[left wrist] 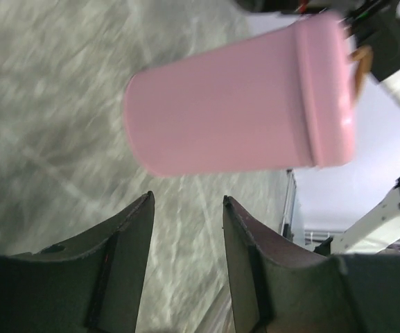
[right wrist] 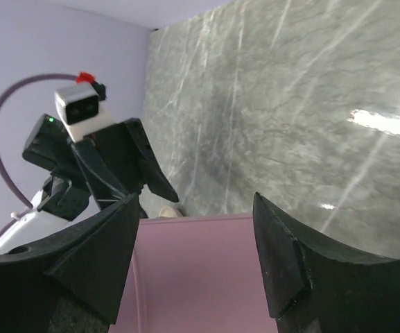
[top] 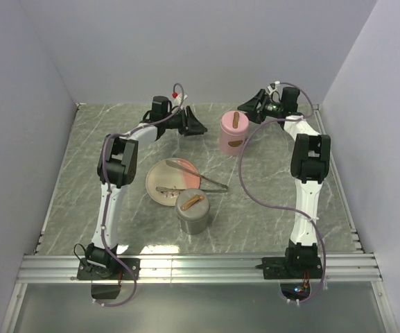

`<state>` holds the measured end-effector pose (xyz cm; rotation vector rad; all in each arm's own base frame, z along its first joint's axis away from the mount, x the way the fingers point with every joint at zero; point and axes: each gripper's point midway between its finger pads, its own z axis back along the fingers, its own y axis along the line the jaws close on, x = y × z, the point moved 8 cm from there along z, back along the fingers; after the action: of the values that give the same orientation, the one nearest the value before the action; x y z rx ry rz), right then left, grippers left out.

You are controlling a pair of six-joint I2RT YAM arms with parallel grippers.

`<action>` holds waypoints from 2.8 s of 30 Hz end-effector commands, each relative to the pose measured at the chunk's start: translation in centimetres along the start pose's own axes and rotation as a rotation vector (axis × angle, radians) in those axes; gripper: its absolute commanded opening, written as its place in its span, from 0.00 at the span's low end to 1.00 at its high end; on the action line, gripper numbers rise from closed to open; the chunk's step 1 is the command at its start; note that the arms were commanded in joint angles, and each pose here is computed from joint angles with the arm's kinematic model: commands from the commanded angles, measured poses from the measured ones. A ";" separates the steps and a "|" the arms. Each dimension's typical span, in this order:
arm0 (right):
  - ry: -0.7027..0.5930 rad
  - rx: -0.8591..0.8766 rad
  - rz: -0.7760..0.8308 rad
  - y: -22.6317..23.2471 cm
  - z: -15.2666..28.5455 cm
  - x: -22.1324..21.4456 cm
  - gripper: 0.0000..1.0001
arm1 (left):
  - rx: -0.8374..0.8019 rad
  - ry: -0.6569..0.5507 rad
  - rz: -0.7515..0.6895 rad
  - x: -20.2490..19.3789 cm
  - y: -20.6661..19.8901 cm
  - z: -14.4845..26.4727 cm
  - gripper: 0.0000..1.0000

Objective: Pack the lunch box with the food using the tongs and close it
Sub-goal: Move the packing box to the center of the board.

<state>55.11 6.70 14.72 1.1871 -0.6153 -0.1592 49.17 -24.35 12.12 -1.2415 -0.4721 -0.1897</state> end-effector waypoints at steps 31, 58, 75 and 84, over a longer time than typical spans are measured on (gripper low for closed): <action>0.290 0.214 -0.131 0.9 -1.7 -8.8 0.45 | -0.110 0.171 -0.159 -3.9 -3.9 -4.2 0.47; 0.523 0.264 -0.168 -1.2 -3.4 -12.4 0.48 | -0.136 0.092 -0.224 -1.4 -7.3 -0.9 0.45; 0.588 0.361 -0.175 -0.3 -3.2 -14.0 0.42 | -0.067 -0.039 -0.208 1.4 -6.3 3.5 0.49; 0.604 0.318 -0.192 -0.9 -2.3 -15.6 0.40 | -0.064 -0.035 -0.202 1.4 -6.2 3.5 0.49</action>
<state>44.37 14.92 6.27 1.4628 0.0038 0.0692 47.31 -22.86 16.02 -1.2443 -0.5576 -0.3095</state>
